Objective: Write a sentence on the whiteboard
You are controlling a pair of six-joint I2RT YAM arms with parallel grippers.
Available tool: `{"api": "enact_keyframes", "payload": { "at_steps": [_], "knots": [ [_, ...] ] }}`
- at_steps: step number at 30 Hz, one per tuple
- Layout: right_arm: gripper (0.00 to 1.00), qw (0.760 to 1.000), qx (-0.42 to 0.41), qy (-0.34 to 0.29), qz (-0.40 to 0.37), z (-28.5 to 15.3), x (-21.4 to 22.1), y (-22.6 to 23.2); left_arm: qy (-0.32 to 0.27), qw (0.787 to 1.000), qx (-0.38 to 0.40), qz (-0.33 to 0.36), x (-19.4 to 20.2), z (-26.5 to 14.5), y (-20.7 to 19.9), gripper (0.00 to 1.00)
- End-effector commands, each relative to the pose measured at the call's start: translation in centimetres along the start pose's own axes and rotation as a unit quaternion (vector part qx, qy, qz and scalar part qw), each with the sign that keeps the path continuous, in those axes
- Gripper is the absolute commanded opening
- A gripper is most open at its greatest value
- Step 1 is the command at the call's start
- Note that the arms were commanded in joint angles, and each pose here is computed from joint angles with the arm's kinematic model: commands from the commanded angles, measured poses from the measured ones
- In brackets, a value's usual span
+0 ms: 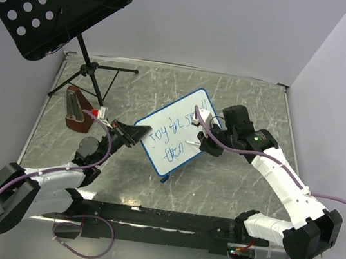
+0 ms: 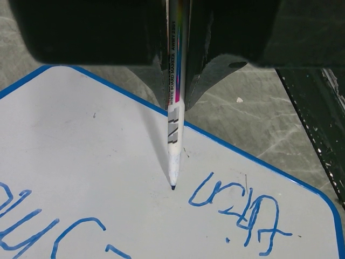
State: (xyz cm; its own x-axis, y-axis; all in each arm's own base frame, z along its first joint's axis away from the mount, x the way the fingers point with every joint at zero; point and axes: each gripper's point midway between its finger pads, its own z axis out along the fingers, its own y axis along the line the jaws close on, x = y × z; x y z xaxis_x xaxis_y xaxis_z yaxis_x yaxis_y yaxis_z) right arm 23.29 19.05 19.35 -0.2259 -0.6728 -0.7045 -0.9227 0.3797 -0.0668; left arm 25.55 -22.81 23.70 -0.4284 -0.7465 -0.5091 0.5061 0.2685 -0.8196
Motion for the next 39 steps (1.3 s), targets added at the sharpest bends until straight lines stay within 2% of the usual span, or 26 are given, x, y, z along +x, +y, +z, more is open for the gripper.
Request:
{"api": "enact_keyframes", "payload": {
  "at_steps": [1,8,20,32,39],
  "knots": [
    [0.0,1.0,0.011,-0.028,-0.009,-0.3,-2.0,-0.9,-0.07,0.988,0.138,-0.005,-4.1,0.1,-7.6,0.01],
    [0.0,0.999,-0.024,-0.02,-0.016,0.0,-1.5,0.4,-0.07,0.988,0.134,-0.004,-4.1,0.1,-7.4,0.01],
    [0.0,0.999,-0.034,0.003,-0.016,-0.3,0.7,1.5,-0.072,0.988,0.133,-0.005,-4.1,0.0,-7.3,0.01],
    [0.0,1.0,-0.003,0.011,-0.016,-0.6,0.6,0.3,-0.072,0.988,0.133,-0.005,-4.1,-0.1,-7.3,0.01],
    [0.0,1.0,0.018,-0.005,-0.017,-1.0,-0.7,-0.8,-0.071,0.989,0.133,-0.006,-4.0,-0.2,-7.3,0.01]
  ]
}}
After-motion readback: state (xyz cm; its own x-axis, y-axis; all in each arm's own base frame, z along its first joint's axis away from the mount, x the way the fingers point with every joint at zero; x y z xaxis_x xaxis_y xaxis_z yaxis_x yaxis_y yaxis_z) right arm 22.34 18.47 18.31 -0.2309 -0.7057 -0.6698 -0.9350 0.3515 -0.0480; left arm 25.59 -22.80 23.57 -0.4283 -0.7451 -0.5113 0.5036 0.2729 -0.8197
